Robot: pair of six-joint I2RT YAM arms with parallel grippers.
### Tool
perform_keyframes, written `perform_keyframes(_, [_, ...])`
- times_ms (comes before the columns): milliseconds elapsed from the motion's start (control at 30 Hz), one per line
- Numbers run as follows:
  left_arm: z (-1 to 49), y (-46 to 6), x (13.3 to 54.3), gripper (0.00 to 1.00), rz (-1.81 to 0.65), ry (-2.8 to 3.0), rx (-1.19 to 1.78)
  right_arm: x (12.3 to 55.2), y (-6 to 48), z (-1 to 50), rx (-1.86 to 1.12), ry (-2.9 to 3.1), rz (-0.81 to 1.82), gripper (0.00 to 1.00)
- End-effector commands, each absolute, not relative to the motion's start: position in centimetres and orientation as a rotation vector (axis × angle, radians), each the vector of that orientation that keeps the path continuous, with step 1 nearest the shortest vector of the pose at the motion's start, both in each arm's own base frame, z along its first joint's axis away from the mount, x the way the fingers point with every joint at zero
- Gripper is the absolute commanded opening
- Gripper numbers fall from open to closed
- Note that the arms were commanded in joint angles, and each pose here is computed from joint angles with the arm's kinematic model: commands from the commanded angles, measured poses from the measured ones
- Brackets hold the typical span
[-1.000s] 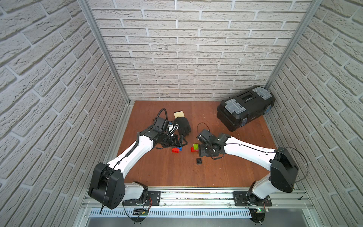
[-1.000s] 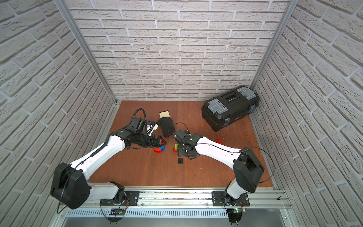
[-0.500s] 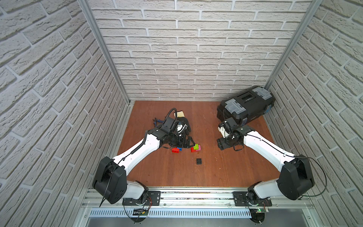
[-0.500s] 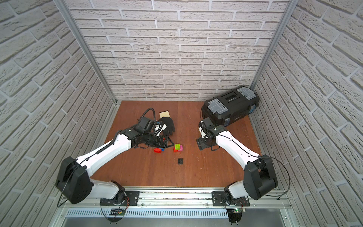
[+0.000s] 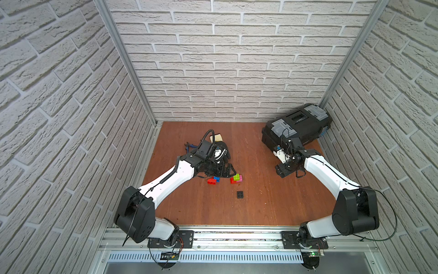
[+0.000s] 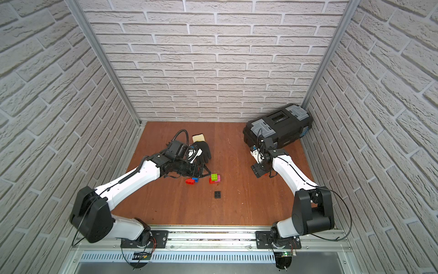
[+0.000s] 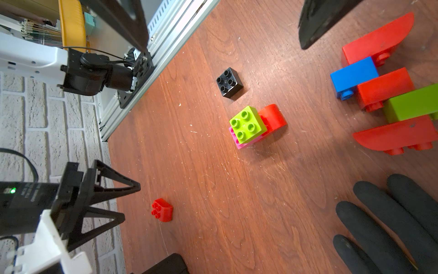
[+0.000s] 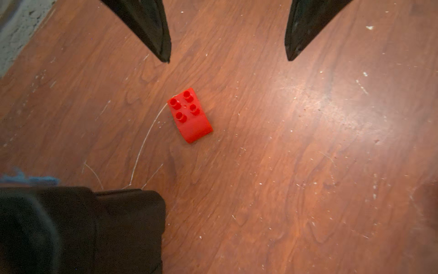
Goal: Assemble the letter s with lego
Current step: Pick up the lego brick from the center of the board.
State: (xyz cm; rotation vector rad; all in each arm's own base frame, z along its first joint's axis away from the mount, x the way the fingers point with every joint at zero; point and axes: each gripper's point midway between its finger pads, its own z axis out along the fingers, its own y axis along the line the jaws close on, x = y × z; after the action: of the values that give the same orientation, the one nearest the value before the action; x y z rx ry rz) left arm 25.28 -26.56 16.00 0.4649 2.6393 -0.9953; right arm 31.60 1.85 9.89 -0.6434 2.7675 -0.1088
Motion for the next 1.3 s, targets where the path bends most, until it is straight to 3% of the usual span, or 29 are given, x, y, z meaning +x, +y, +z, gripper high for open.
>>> perform_keyframes(0, [16.8, -27.1, 25.9, 0.98, -1.014, 2.588, 0.499, 32.8, 1.0, 9.1, -0.768, 2.714, -0.158, 0.77])
perform_keyframes(200, [16.8, -26.8, 26.0, 0.98, -1.012, 2.578, 0.499, 34.1, -0.3, 8.4, -0.912, 2.650, -0.244, 0.78])
perform_keyframes(733, [16.2, -26.0, 25.8, 0.98, -0.997, 2.593, 0.474, 34.9, -1.3, 4.1, -1.033, 2.736, -0.172, 0.72])
perform_keyframes(1267, [15.9, -25.9, 25.8, 0.98, -0.989, 2.606, 0.469, 35.3, -1.2, 2.8, -1.040, 2.783, -0.133, 0.49])
